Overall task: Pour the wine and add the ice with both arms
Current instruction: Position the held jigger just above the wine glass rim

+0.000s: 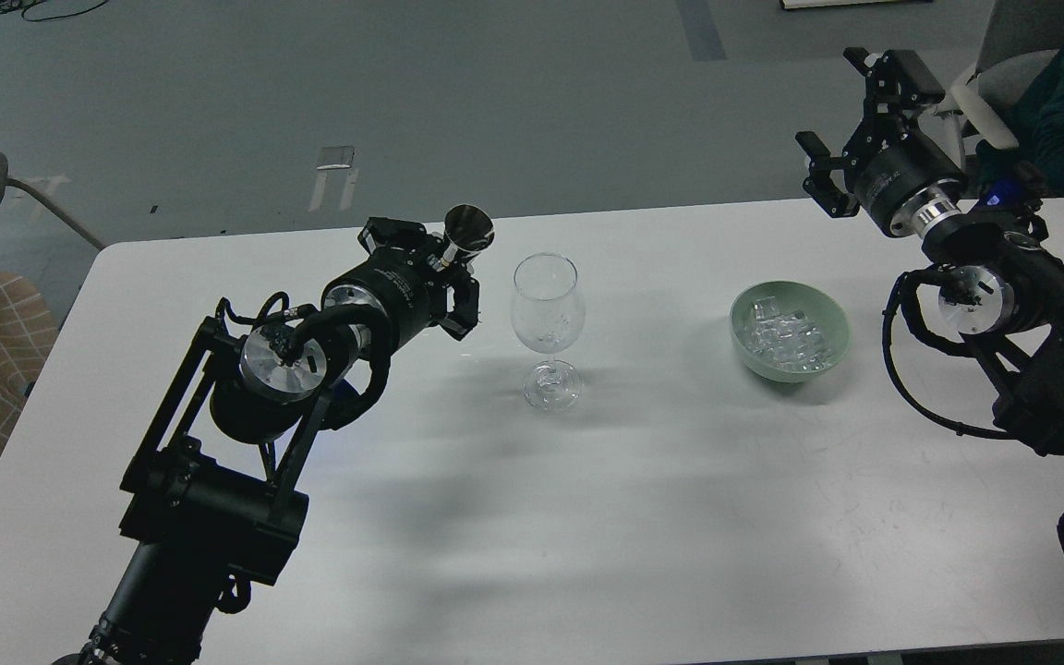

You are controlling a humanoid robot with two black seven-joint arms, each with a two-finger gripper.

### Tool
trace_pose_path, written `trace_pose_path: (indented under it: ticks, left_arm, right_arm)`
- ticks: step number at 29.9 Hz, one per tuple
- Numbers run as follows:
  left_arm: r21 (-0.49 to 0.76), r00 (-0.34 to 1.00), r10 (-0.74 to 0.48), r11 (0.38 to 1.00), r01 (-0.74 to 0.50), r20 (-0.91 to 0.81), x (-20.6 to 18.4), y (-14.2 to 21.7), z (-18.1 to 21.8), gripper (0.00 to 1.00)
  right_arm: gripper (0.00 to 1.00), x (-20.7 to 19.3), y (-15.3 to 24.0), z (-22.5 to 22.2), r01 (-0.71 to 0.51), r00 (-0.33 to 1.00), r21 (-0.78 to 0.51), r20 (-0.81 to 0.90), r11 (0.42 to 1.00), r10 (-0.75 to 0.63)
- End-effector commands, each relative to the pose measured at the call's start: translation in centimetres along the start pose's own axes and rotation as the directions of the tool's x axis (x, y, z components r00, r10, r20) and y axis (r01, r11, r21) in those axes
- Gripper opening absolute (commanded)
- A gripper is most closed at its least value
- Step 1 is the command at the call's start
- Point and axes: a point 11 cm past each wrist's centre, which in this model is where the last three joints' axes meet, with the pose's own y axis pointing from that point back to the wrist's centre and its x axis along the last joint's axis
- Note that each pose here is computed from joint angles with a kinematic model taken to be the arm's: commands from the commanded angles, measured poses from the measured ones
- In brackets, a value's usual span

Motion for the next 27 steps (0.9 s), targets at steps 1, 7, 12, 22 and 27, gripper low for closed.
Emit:
trace_pose_path:
  ticks: [1,7,12,22,27]
  left_arm:
    - [-0.003,1.000,-0.007,1.000,0.007,0.012,-0.44,-0.09,0.17,0.00]
    - [0.011,0.999,-0.008,1.000,0.007,0.035,-1.00,-0.69,-0.10,0.00]
    - [0.008,0.999,-0.005,1.000,0.005,0.041,-1.15,-0.93,0.08,0.00]
    - [-0.015,0.997,0.014,1.000,-0.013,0.073,-0.88,-1.03,0.32,0.00]
    - [-0.026,0.995,0.024,0.999,-0.022,0.093,-0.80,-1.03,0.41,0.00]
  right_arm:
    - [1.00,0.02,0.00,-0.02,-0.001,1.000,0.001,0.001,1.000,0.001]
    - [1.00,-0.44,-0.14,0.25,0.006,1.000,-0.001,0.009,1.000,-0.006]
    - [1.00,-0.44,-0.14,0.25,0.006,1.000,-0.001,0.009,1.000,-0.006]
    - [1.00,-0.51,-0.16,0.29,0.007,1.000,-0.001,0.010,1.000,-0.007]
    - [1.00,-0.51,-0.16,0.29,0.007,1.000,-0.001,0.010,1.000,-0.007]
